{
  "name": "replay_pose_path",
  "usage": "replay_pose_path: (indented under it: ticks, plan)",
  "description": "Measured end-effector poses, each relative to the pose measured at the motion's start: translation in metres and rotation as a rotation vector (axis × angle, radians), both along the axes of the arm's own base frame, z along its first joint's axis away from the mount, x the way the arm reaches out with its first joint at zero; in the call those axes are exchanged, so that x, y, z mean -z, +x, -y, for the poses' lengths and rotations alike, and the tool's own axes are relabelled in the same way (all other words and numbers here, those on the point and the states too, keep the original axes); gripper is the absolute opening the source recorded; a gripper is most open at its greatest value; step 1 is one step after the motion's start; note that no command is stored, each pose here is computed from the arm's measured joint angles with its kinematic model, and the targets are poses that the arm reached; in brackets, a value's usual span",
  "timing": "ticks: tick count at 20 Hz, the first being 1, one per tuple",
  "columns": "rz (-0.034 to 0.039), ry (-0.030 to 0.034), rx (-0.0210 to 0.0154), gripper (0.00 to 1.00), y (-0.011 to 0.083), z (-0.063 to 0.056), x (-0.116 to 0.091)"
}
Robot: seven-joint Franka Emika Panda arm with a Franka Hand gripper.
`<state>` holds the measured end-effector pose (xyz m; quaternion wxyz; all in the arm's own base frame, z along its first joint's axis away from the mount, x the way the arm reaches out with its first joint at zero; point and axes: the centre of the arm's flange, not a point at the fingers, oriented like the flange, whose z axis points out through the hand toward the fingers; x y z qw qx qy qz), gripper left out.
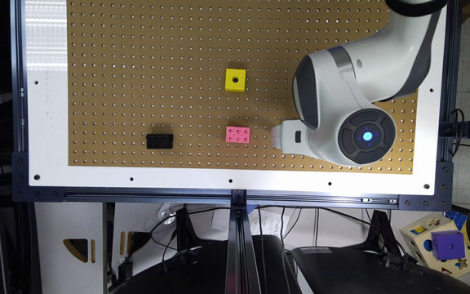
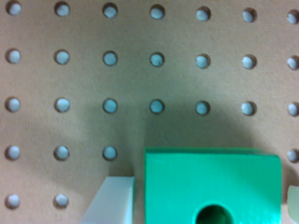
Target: Pick up green block.
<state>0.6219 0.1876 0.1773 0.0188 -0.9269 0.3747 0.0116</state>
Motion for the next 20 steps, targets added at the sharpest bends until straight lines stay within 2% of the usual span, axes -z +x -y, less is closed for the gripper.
replay_pose_path:
  ticks: [7,8,18,20]
  plan:
    - [0.0013,-0.0001,0.0007,1.0,0.0003,0.0004,0.0]
    - [0.0052,-0.0008,0.0041,0.0,0.0015,0.0026,-0.0002]
    - [0.0051,-0.0008,0.0038,0.0,0.0015,0.0027,-0.0002]
    - [0.0073,-0.0005,0.0042,0.0,0.002,0.0029,-0.0021]
